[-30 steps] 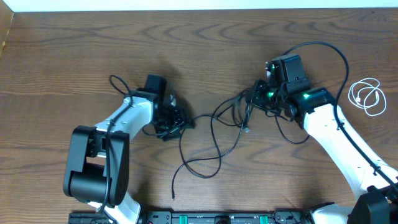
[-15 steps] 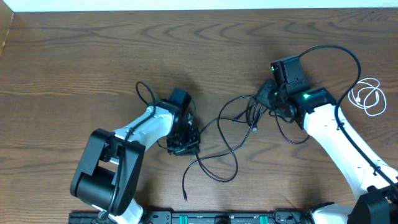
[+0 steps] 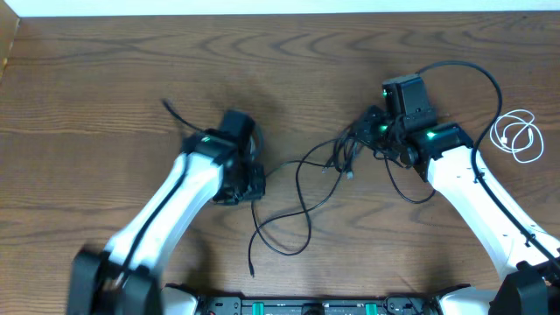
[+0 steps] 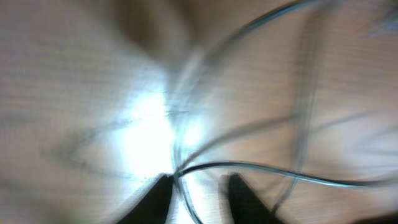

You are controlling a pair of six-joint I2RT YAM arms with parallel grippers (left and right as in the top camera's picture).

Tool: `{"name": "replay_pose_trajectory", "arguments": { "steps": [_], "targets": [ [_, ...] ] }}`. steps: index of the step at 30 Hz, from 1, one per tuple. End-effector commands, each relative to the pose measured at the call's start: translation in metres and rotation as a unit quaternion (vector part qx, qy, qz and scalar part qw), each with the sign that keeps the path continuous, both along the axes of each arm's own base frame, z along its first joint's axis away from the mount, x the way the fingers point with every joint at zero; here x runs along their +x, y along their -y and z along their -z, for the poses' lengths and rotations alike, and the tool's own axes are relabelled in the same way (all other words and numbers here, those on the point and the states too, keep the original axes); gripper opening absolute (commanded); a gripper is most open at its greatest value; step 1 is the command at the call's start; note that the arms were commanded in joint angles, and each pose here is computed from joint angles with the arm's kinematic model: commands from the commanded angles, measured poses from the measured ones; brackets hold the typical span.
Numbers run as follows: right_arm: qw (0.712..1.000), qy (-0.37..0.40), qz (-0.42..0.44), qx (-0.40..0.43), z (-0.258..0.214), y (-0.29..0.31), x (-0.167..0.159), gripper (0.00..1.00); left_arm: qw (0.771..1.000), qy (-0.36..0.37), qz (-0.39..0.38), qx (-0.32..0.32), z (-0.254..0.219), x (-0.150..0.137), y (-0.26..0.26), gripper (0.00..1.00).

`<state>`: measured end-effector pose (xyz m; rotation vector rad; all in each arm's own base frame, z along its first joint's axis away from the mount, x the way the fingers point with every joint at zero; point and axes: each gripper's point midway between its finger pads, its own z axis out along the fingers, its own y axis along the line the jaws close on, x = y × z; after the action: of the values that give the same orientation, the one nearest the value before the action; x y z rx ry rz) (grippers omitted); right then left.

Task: Untangle cables
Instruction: 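Reach the left gripper toward the bundle beside the right gripper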

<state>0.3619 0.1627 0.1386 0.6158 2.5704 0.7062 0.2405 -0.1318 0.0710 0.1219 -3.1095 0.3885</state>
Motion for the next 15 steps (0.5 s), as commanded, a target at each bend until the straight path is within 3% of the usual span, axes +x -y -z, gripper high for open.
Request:
{"name": "replay_pose_trajectory", "arguments": {
  "steps": [1,3,6,15],
  "targets": [
    [0.982,0.057,-0.161,0.081,-0.032,-0.046,-0.012,0.01,0.992,0.101,0.020,-0.073,-0.056,0.014,0.019,0.55],
    [0.960,0.095,-0.238,0.116,-0.049,-0.065,-0.020,0.01,0.984,0.132,0.029,-0.116,-0.078,0.014,0.029,0.61],
    [0.929,0.134,-0.312,0.149,-0.065,-0.080,-0.032,0.01,0.976,0.157,0.035,-0.149,-0.097,0.012,0.037,0.62],
    [0.863,0.215,-0.427,0.161,-0.083,-0.094,-0.051,0.01,0.973,0.129,-0.083,-0.173,-0.102,0.023,0.038,0.62]
  ]
}}
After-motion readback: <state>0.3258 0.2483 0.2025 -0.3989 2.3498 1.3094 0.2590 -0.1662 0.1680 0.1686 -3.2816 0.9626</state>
